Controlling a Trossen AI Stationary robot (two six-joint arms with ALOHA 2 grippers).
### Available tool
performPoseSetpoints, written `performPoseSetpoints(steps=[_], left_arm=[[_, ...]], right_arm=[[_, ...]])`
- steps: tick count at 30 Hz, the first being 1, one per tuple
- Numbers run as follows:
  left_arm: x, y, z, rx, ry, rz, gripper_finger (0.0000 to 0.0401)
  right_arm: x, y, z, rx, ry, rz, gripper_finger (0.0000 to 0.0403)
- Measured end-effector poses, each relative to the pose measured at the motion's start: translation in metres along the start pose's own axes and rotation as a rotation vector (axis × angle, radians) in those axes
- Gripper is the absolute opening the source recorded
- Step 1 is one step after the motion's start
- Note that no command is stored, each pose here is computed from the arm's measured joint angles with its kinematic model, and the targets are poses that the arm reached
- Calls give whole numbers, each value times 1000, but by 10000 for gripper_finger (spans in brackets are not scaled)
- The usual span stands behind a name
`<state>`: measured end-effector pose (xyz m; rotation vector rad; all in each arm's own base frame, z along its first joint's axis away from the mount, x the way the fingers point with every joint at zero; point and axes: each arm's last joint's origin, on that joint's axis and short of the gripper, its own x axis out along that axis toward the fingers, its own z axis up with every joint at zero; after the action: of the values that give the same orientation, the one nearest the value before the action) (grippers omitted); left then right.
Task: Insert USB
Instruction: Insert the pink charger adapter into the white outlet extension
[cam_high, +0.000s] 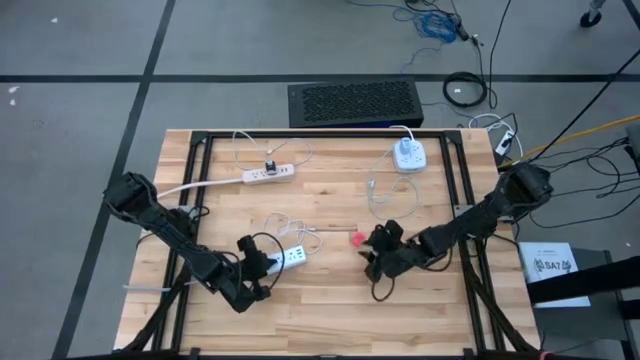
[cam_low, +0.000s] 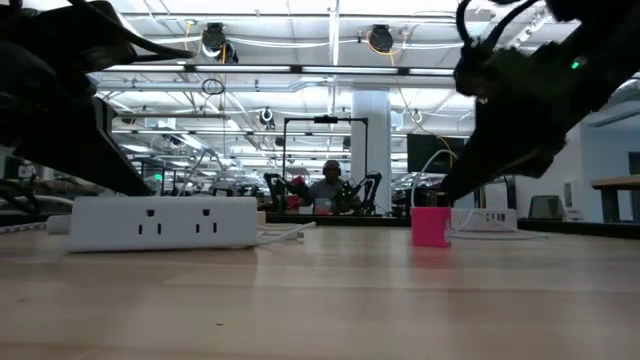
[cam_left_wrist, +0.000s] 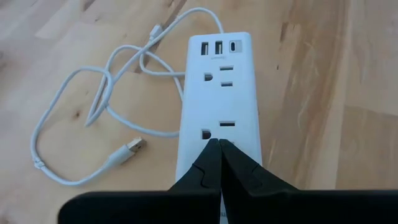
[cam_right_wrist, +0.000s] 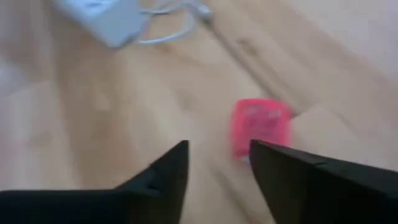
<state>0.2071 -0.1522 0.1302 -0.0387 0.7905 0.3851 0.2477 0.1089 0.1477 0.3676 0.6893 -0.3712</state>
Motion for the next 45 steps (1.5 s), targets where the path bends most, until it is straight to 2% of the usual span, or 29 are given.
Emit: performPoseSetpoints(steps=[5,9,13,18,20,25,31,35,37,41,45], left_arm=[[0,0,0,-8,-8,7,1],[0,0,0,-7,-8,7,1],[0,0,0,-3,-10,8,1],[0,0,1,-4,-11,8,1],[0,0,1,0,-12,7,1],[0,0,1,26,-8,4,1],[0,0,1,37,-4,-1,1],[1,0,2,79,12,-14,1],[2,1,4,92,21,-20,1],[6,3,7,137,38,-33,1],[9,2,12,178,28,-67,1]], right_arm=[[16,-13,1,45,-44,-140,216],[22,-18,1,67,-39,-175,272],[24,-19,0,48,-36,-186,303],[25,-20,1,-1,-35,-194,315],[25,-17,2,-116,-11,-163,315],[21,-7,18,-524,140,-89,313],[10,-6,66,-914,347,-109,313],[2,-8,95,-1210,413,-79,313],[2,-8,103,-1343,418,-25,313],[6,-8,103,-1551,433,82,313],[19,-10,92,-1679,519,128,312]])
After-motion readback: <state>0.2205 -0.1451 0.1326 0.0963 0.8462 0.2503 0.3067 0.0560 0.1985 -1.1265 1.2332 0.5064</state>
